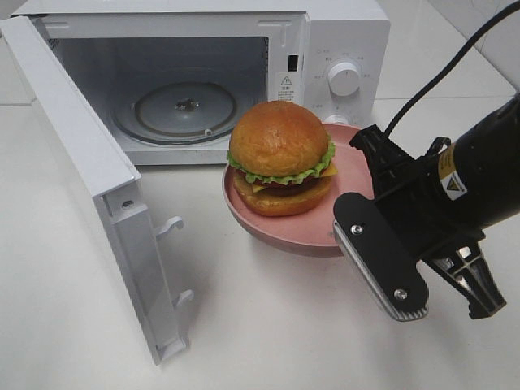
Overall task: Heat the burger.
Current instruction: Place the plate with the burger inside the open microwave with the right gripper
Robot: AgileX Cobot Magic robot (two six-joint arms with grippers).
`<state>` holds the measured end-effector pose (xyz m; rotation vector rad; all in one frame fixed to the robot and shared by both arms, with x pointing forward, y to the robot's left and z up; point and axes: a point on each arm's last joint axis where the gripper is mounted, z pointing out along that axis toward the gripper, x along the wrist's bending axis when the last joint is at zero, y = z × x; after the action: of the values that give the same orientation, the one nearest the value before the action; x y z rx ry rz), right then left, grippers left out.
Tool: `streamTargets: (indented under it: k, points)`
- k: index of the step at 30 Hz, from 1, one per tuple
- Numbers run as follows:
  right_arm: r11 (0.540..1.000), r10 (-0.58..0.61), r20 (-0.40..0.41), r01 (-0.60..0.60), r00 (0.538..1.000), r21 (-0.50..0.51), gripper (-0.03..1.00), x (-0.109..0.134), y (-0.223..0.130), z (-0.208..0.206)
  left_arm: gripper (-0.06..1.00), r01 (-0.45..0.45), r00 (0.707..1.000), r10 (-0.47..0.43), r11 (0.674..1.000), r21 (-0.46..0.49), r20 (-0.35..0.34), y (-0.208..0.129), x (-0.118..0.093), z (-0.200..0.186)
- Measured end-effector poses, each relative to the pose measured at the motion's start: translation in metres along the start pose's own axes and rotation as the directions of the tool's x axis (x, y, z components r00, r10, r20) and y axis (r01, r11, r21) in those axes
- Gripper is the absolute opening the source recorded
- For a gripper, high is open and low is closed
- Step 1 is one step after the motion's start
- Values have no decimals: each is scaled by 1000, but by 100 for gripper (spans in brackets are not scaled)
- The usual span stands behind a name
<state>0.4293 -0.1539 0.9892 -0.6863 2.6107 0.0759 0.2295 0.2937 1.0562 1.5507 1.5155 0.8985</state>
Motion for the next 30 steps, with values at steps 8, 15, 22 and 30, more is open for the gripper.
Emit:
streamTargets:
  k: [8, 15, 22, 30]
  points:
    - [1000, 0, 16, 0, 1000, -26, 7, -12, -16, -5, 99, 0, 1000, 0, 1000, 0, 0, 0, 0, 0]
    - [1000, -23, 30, 23, 999, -19, 7, -15, -21, -6, 99, 0, 1000, 0, 1000, 0, 0, 0, 0, 0]
    - [999, 2, 82, 1, 997, -43, 7, -20, -18, -6, 99, 0, 1000, 0, 1000, 0, 0, 0, 0, 0]
    - [998, 0, 81, 4, 997, -58, 7, -22, -13, 4, 99, 0, 1000, 0, 1000, 0, 0, 0, 0, 0]
